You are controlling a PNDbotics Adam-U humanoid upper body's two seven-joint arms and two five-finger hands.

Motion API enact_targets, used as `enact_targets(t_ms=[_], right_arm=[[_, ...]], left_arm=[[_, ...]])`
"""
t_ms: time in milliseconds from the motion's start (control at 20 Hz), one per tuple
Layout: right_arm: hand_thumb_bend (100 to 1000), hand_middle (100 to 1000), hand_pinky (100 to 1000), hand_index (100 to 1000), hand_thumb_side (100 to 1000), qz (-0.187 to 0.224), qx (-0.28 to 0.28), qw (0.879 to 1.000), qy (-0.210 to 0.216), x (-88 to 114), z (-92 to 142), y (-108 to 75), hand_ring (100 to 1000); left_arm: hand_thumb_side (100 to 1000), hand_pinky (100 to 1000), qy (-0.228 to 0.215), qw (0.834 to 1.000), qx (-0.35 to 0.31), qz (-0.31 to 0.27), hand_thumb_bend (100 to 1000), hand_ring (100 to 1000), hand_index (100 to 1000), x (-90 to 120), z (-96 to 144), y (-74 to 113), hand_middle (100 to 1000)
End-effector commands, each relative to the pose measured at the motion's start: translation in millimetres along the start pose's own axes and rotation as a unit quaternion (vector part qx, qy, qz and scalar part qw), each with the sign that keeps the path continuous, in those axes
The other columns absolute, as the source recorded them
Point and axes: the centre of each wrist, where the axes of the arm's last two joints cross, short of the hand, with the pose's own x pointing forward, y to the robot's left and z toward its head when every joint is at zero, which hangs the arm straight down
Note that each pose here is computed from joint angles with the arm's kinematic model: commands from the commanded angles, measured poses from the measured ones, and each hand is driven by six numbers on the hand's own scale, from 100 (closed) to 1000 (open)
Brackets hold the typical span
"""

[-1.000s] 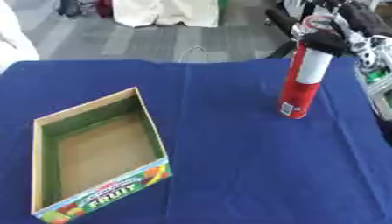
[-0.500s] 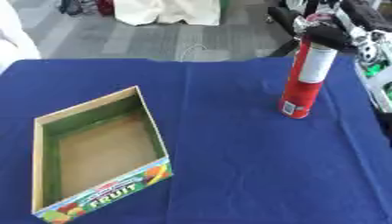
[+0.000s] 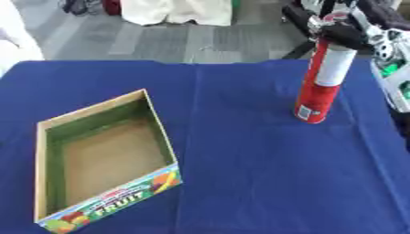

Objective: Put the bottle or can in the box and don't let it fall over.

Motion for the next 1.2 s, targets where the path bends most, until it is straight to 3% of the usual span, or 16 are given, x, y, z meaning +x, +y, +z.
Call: enact_targets(t_ms=[50,800,1200], right_arm=[[312,887,930,956,1000,0.009,-0.016,1.000,0.001,-2.1,-2.8,-15.6,923],[278,892,924,956,1000,0.011,0.000,1.000,-0.011,-3.1,-4.2,-19.8,924],[293,898,917,958,1000,0.038,0.012,0.999,-0.021,5.7,4.5,-41.0,927]], left_arm=[[923,712,-0.013,1.000,-0.005,-0.013,196,827,769,8.5,-2.5,2.6,842],[925,711,-0.010,1.000,-0.002,-0.015,196,828,769,7.1,-1.2,3.6,843],[922,711,-0.009,1.000,-0.001,-0.017,196,829,769,6.8,-0.6,4.7,843]])
